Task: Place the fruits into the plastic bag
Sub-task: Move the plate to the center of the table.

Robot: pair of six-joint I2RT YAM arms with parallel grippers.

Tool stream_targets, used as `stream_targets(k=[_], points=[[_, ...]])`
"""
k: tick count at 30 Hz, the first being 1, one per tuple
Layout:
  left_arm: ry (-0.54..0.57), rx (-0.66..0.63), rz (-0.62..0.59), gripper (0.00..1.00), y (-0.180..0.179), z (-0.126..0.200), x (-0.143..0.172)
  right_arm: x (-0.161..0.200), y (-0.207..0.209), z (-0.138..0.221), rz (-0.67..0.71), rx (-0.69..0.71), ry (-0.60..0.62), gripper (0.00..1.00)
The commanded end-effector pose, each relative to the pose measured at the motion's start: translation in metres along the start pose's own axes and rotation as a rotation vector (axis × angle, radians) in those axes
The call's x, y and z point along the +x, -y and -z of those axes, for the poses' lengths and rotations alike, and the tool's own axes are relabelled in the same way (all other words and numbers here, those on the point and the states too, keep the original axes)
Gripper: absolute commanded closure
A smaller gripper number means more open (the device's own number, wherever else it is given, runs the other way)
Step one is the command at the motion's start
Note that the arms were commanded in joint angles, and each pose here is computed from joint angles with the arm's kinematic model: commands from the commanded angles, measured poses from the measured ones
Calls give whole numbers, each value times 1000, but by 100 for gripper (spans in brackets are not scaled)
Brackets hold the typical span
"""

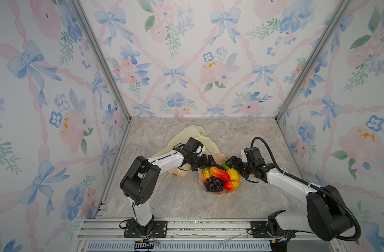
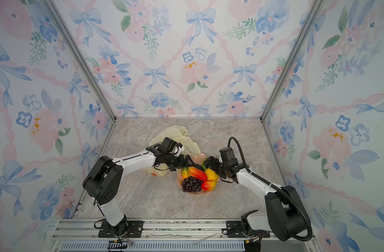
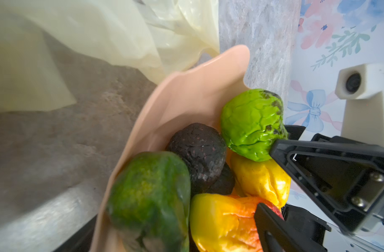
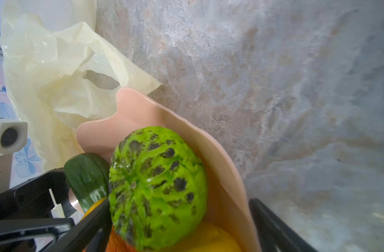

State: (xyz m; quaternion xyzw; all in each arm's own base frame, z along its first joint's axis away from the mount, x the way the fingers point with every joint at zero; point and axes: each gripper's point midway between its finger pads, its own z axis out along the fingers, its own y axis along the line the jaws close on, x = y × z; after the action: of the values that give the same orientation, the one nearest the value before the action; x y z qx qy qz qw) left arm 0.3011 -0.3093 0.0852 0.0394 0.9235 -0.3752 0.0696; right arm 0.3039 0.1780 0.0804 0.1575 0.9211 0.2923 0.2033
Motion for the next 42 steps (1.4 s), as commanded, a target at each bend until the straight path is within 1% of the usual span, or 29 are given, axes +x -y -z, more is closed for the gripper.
stream_targets(k=[1, 13, 15, 20, 23, 26, 29, 33, 38, 42], points=[[16, 69, -38, 2, 12, 19, -1, -5, -24, -12, 1, -45, 2, 4], [83, 22, -3, 2, -29, 56, -19, -1, -75, -54, 61, -91, -57, 4], [93, 22, -1, 2, -34, 61, -19, 2, -79, -64, 66, -85, -70, 4], [115, 9, 8, 2, -44, 73, -20, 2, -89, -69, 78, -96, -73, 4], [133, 7, 10, 2, -48, 81, -21, 3, -94, -66, 90, -101, -74, 4], [143, -6, 7, 2, -51, 87, -21, 2, -94, -55, 119, -81, -59, 4], [153, -28, 3, 2, -55, 92, -21, 1, -88, -40, 155, -37, -46, 4], [156, -87, 19, 2, -71, 95, -17, 1, -74, -31, 182, 29, -48, 4], [164, -100, 31, 2, -78, 98, -16, -2, -65, -27, 190, 59, -59, 4], [176, -104, 32, 2, -79, 103, -18, -13, -56, -19, 195, 83, -43, 4]])
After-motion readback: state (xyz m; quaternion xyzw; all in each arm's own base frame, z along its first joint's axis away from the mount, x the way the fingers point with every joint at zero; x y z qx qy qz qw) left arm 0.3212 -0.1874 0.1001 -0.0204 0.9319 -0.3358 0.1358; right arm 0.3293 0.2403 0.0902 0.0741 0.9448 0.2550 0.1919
